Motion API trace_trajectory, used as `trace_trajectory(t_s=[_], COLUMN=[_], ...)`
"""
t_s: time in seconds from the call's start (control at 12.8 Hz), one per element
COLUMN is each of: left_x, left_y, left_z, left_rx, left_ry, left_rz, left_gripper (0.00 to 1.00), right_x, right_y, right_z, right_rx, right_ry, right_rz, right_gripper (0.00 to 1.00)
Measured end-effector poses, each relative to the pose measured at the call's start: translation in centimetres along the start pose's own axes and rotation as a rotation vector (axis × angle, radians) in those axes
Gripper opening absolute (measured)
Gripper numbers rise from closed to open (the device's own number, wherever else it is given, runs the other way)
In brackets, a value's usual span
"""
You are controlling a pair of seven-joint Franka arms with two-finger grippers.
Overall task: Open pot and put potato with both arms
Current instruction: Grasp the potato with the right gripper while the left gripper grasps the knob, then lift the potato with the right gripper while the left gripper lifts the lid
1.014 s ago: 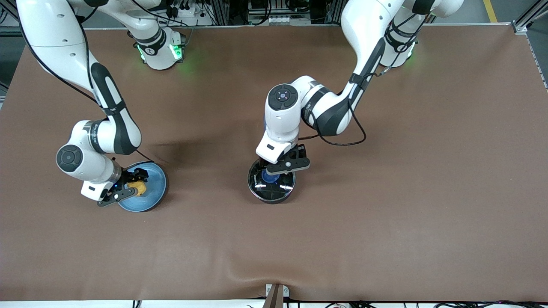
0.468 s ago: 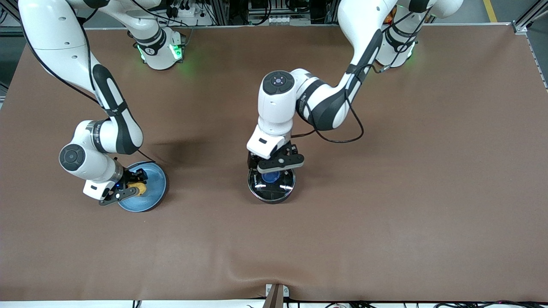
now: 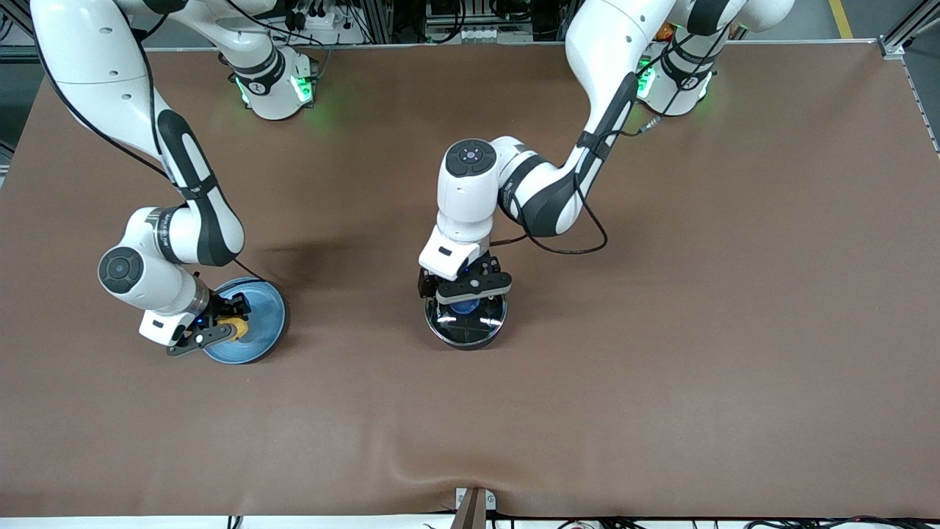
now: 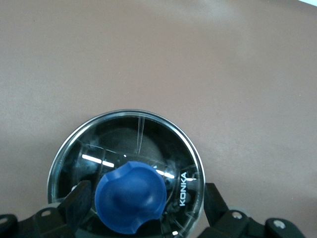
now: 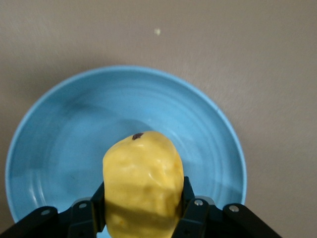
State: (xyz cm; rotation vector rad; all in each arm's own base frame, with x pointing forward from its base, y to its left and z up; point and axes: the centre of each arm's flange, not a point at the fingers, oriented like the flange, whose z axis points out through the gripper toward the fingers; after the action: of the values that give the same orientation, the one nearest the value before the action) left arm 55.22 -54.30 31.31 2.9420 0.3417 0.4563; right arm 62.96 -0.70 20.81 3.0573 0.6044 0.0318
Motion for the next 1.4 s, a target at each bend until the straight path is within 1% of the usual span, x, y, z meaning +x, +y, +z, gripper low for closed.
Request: trace_trajectory(t_s=[0.16, 0.23, 0.39, 0.55, 0.86, 1.17, 1.25, 1.4], left_x=[0.7, 0.8, 0.6, 0.3, -0.2, -0.5, -0.5, -0.5], left_y=[-0.6, -0.9, -1.4, -1.4, -1.7, -1.8, -1.7, -1.4], left_z=[0.1, 0.3, 0.9, 1.4, 2.7, 3.4, 3.4, 3.0], left_rx=[0.017, 0.033, 0.051, 0.042, 0.053, 0.061, 0.058, 0.048], left_ry=[-0.006, -0.014, -0.036, -0.067, -0.084, -0.09, -0.089, -0.085], left_rz=[0.01, 0.013, 0.008, -0.016, -0.022, -0.02, -0.02, -0.019], left_gripper=[1.0, 1.0, 1.0, 1.0, 1.0, 1.0, 0.93, 0.68], right_x=[1.2, 1.8, 3.2, 4.8, 7.9, 9.4, 9.6, 10.1], right_y=[-0.8, -1.7, -4.7, -8.4, -14.5, -19.2, -20.1, -21.6], right_z=[-1.7, -2.6, -4.7, -7.4, -12.0, -14.3, -14.7, -15.8], right_rx=[-0.001, 0.008, 0.047, 0.082, 0.138, 0.185, 0.195, 0.214], right_ry=[0.037, 0.046, 0.031, 0.023, 0.041, 0.061, 0.063, 0.073], right_rz=[0.011, 0.031, 0.112, 0.191, 0.337, 0.448, 0.472, 0.525], right_gripper=[0.58, 0.58, 0.58, 0.58, 0.58, 0.58, 0.58, 0.58])
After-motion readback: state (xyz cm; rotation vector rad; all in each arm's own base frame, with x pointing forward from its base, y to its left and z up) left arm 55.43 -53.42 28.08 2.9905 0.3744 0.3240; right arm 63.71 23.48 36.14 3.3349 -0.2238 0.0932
